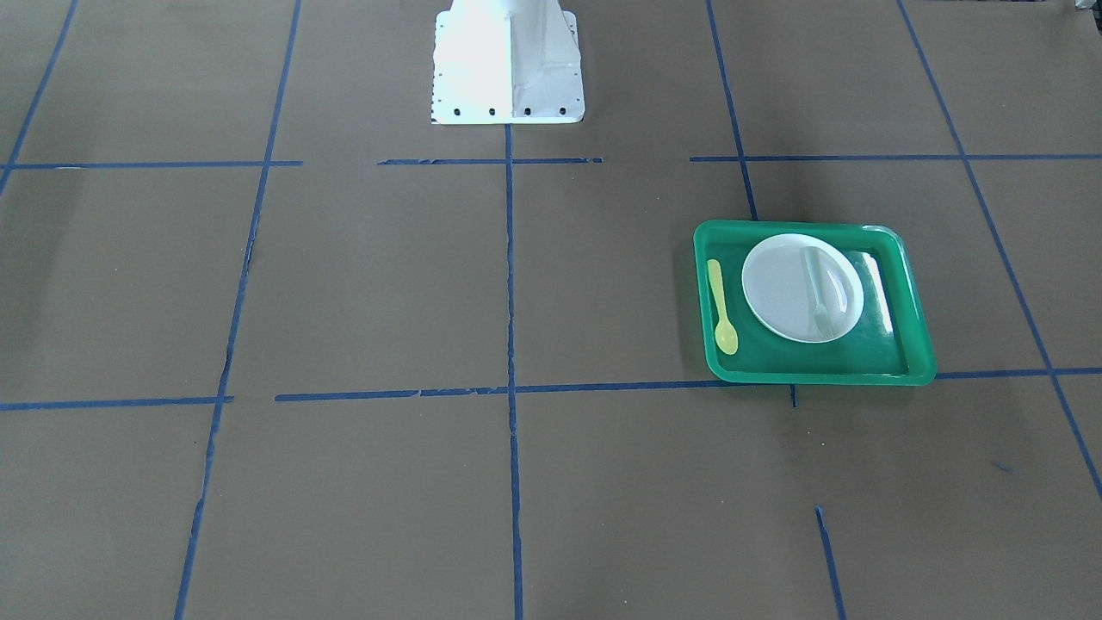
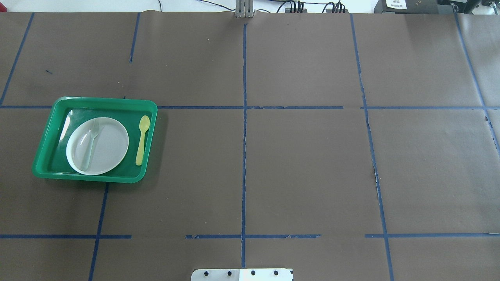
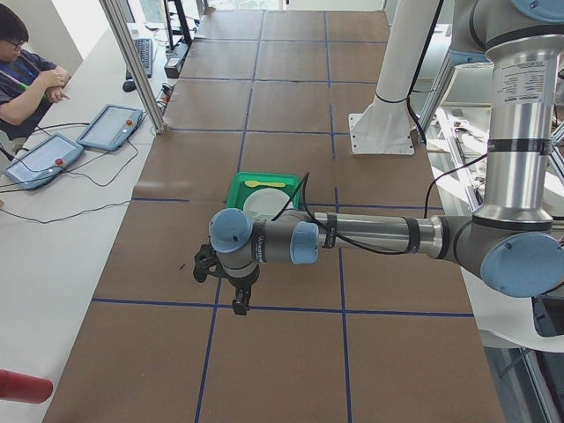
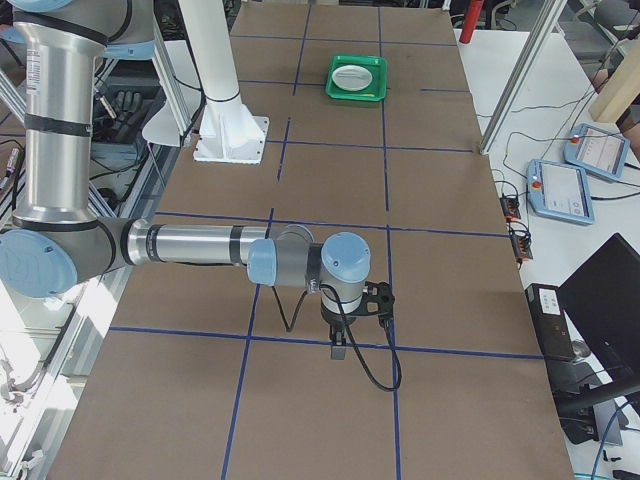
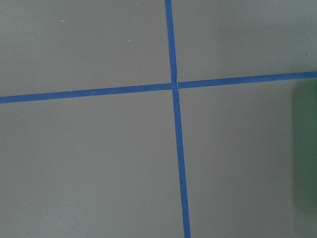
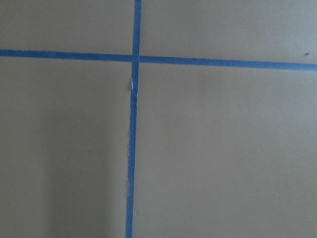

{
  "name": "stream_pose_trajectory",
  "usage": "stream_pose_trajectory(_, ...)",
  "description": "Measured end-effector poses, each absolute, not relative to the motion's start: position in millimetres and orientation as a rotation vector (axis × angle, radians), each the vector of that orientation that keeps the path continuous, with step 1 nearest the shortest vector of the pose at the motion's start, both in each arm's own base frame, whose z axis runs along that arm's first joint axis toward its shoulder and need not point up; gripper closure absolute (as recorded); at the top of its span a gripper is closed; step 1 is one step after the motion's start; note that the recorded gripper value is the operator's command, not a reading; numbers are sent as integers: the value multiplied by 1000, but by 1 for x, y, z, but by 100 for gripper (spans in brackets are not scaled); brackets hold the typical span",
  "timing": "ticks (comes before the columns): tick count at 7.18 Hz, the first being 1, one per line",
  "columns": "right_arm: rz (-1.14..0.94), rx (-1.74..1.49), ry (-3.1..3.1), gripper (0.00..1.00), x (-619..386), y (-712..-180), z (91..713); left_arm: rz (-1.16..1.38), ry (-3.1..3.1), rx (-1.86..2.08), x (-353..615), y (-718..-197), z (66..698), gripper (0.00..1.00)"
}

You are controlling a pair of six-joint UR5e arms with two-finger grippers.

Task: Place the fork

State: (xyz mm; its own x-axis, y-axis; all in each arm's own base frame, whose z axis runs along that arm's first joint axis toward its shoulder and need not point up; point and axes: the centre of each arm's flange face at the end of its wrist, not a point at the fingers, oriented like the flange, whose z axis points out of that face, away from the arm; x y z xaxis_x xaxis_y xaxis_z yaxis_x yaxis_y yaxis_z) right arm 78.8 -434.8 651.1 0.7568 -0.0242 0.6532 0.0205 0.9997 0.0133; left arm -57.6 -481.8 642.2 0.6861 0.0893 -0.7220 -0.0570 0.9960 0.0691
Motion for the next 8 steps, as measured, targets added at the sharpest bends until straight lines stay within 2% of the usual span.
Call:
stream_pose_trajectory(2,-23,5,-712,0,79,-435,651,82,808,48,-58,-483,640,0)
stream_pose_trajectory(4,-23,5,-712,0,79,-435,651,65,807,71,-48,-492,612,0)
stream_pose_trajectory(8,-24,6,-712,0,79,-435,651,1,890,118,66,-491,487,0)
